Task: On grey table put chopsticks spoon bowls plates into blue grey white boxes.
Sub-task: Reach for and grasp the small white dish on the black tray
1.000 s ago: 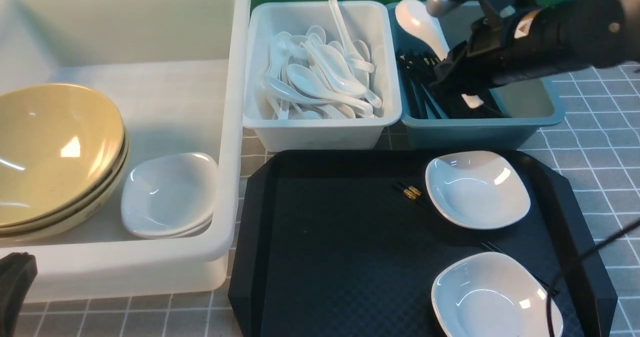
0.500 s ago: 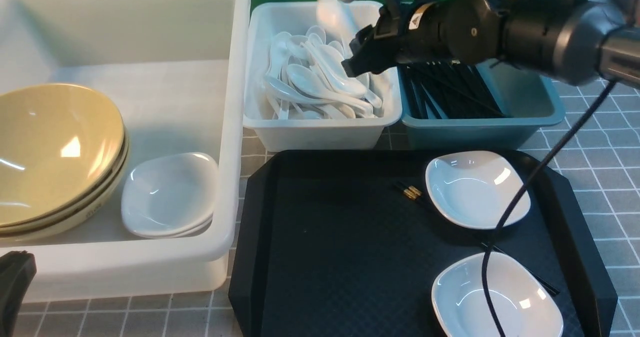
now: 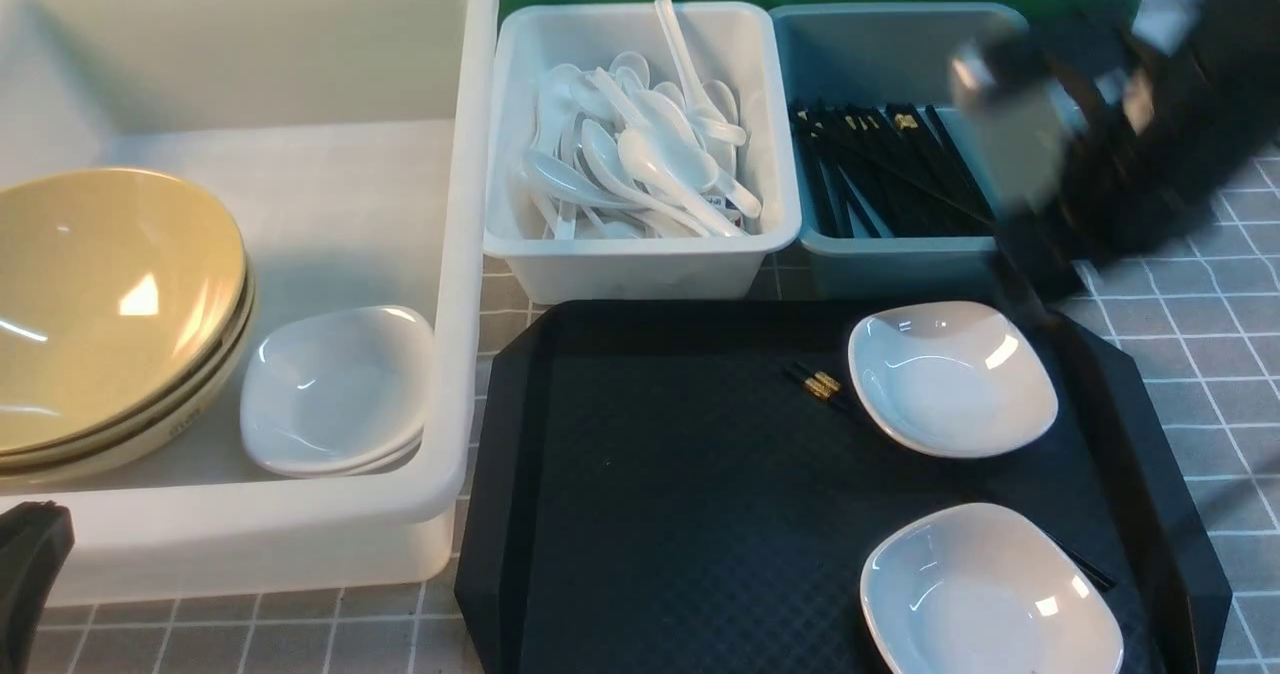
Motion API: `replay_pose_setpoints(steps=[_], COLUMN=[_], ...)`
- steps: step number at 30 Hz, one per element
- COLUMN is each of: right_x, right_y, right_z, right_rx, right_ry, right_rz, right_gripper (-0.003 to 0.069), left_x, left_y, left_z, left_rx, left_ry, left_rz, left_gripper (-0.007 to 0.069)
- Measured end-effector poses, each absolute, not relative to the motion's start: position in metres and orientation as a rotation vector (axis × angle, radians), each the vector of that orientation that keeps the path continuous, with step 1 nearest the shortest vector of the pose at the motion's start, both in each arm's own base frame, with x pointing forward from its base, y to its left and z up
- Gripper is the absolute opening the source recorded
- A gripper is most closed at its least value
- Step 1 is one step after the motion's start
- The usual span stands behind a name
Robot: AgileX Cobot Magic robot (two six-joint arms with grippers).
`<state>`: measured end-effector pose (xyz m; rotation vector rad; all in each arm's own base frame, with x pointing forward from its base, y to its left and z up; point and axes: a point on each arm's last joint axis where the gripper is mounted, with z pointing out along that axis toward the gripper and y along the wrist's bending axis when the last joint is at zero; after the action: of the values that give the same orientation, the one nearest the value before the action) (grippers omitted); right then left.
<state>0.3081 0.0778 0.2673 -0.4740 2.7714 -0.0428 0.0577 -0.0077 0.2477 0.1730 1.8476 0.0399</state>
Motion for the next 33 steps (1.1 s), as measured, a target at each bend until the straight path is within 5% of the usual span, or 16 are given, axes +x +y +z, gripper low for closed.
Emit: replay_pose_setpoints(steps=[10, 22, 33], right_x=[0.243, 0.241, 0.247], right_y=[0.069, 0.075, 0.079], right_z=[0.192, 0.18, 0.176], right_rx=[-0.381, -0.345, -0.485], right_ry=[2.969, 3.036, 3.017], right_rz=[0.085, 0.189, 0.22], right_gripper=[0.0543, 0.0235, 0.0175], left_x=[0.058, 0.058, 0.058], left_y=[-0.007, -0.007, -0.007], left_z=[0.25, 0.25, 0.25], left_rx=[0.159, 0.159, 0.159], left_ry=[1.824, 1.82, 1.82], left_rz=[0.037, 0.036, 0.036], left_gripper=[-0.001, -0.0011, -0.0011])
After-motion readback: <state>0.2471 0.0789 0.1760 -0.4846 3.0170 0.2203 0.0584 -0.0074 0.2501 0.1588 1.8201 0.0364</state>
